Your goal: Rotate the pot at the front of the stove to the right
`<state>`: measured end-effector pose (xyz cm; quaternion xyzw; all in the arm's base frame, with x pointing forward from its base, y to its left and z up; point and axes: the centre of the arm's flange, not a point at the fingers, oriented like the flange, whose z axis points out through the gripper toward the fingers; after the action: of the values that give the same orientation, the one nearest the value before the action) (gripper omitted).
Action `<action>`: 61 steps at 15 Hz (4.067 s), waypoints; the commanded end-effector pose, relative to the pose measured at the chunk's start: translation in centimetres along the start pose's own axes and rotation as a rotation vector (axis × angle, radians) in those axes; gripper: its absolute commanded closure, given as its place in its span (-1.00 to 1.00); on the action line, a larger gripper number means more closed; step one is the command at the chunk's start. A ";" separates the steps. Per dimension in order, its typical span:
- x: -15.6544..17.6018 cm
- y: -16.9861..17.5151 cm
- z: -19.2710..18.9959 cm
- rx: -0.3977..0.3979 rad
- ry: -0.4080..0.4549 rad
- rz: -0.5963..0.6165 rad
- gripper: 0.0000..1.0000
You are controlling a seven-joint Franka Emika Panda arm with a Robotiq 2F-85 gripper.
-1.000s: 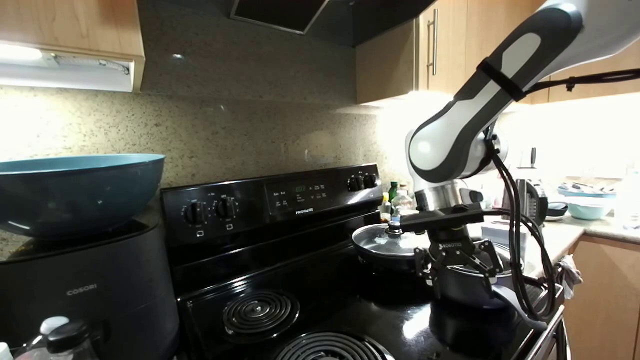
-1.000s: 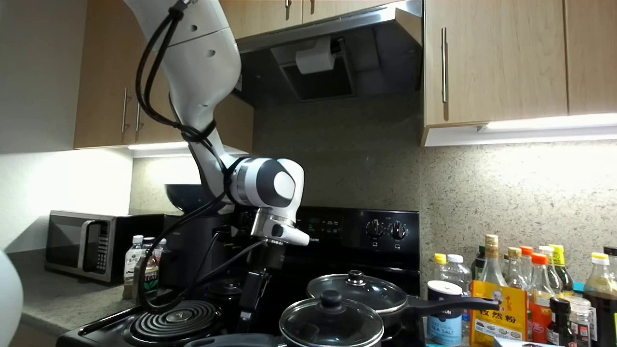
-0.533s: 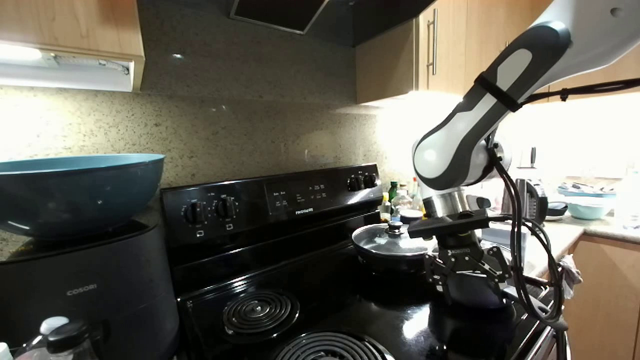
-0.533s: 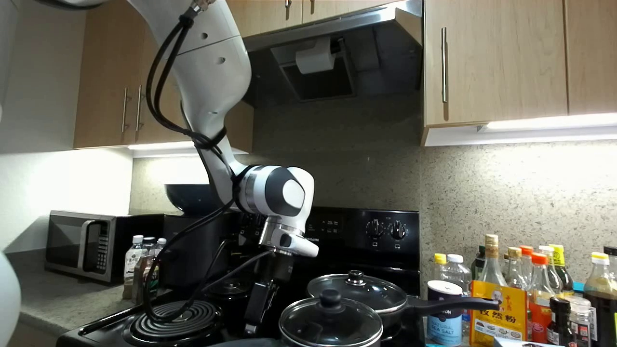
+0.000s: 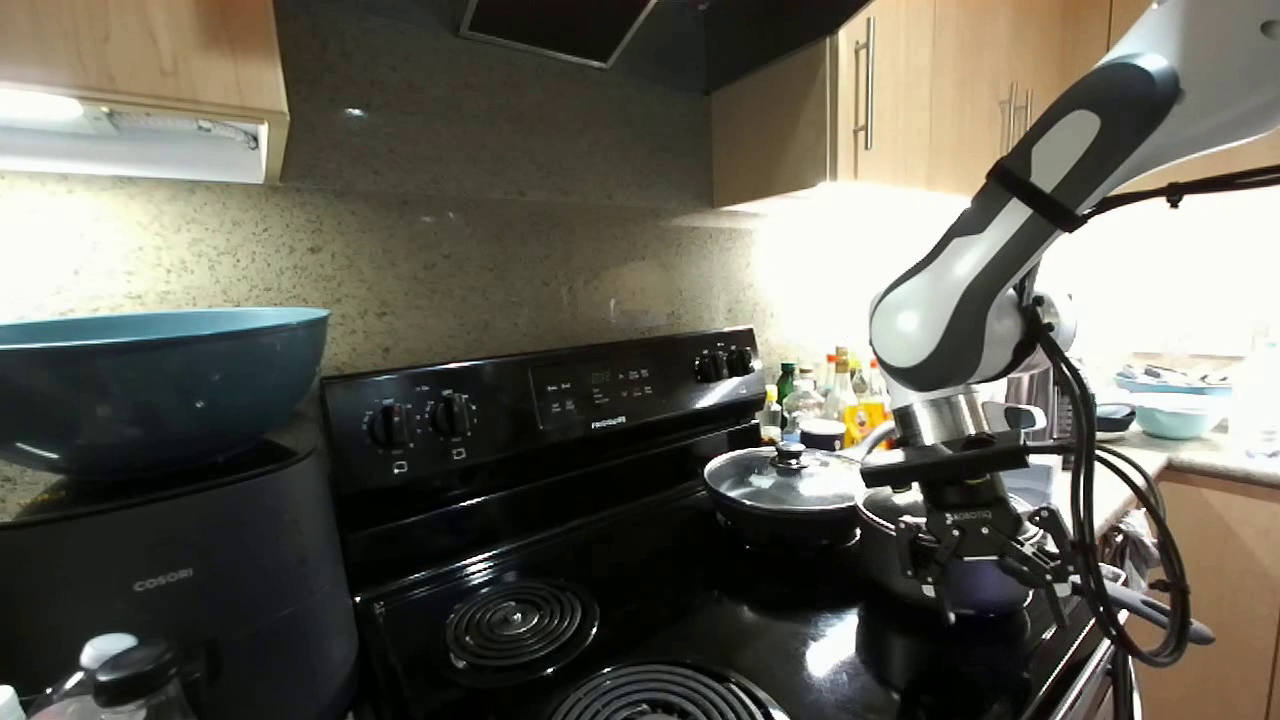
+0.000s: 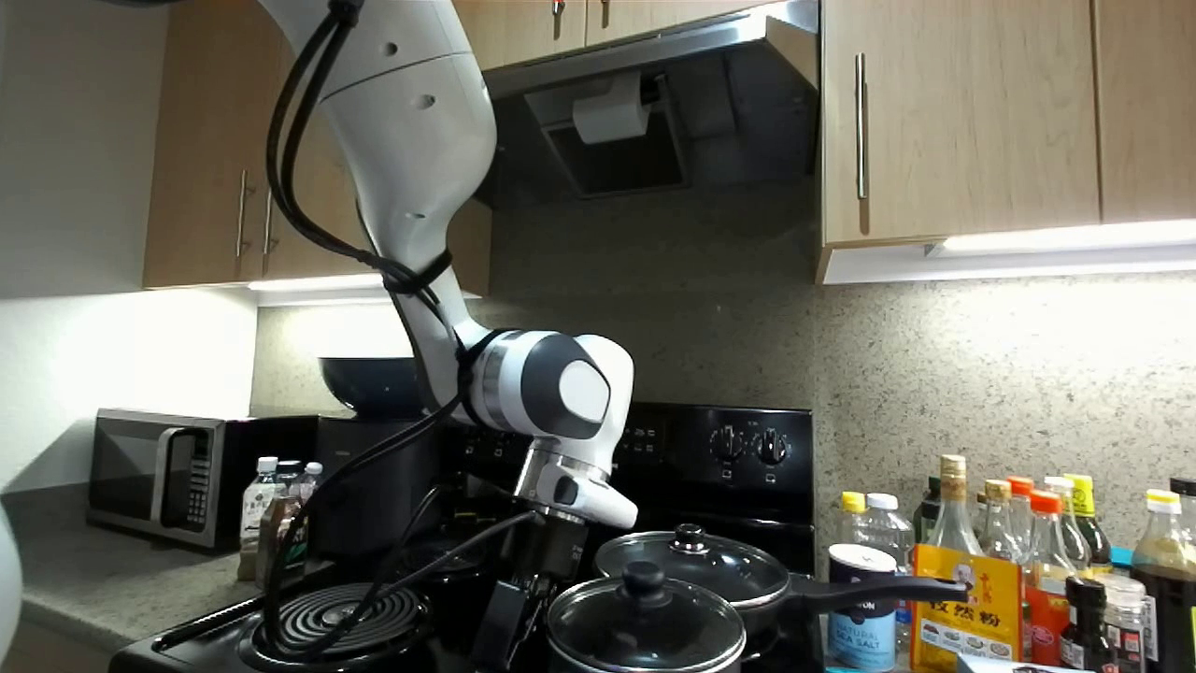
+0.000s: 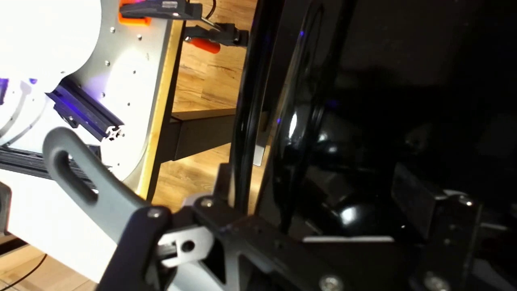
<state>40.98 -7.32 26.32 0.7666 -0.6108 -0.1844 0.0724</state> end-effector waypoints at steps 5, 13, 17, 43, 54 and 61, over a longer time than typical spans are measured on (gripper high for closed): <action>1.0 3.9 0.6 0.061 -0.018 0.017 -1.00; -0.8 5.0 -0.9 0.061 -0.018 -0.002 -1.00; -4.2 7.0 -2.5 0.082 0.038 -0.023 -1.00; 3.5 9.7 0.6 0.201 -0.006 0.121 -1.00; 2.5 9.8 -0.5 0.193 -0.002 0.113 -1.00; -2.9 9.6 -4.6 0.206 0.067 0.023 -1.00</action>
<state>33.89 -9.49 31.64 0.7606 -0.6406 -0.1036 0.0174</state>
